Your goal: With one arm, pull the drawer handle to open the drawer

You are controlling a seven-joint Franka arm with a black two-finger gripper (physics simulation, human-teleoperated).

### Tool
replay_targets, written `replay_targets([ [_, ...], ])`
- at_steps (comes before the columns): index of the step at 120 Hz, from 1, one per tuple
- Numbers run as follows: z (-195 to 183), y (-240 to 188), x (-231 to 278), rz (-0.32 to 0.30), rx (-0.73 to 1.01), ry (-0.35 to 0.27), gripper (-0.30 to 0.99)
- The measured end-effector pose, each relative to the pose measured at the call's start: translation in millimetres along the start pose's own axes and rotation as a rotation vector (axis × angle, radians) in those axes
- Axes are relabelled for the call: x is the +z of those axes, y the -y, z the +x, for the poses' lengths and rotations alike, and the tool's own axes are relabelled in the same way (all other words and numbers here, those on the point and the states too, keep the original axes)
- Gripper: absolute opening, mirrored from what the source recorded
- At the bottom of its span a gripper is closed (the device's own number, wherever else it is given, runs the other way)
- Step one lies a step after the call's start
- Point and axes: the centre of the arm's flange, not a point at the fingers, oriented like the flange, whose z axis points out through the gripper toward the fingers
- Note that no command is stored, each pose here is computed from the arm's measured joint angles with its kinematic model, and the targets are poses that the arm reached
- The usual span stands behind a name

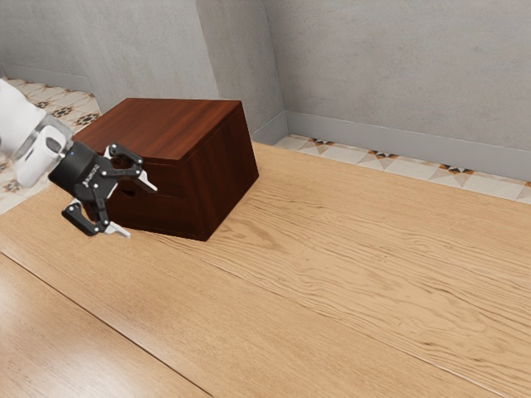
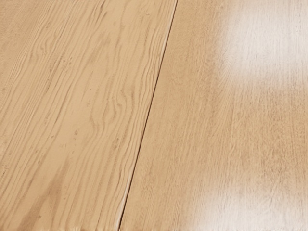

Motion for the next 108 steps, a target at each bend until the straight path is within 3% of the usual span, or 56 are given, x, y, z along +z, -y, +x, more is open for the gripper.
replay_targets([
  [12,0,20,-7,0.006,0.018,0.0,0.69],
  [24,-7,10,-49,0.018,0.01,0.037,0.69],
  [57,-134,-17,-151,0.109,-0.215,0.125,0.69],
  [74,-156,4,-131,0.098,-0.224,0.13,0.69],
  [88,-160,30,-131,0.132,-0.214,0.132,0.69],
  [108,-151,61,-131,0.137,-0.188,0.193,0.69],
])
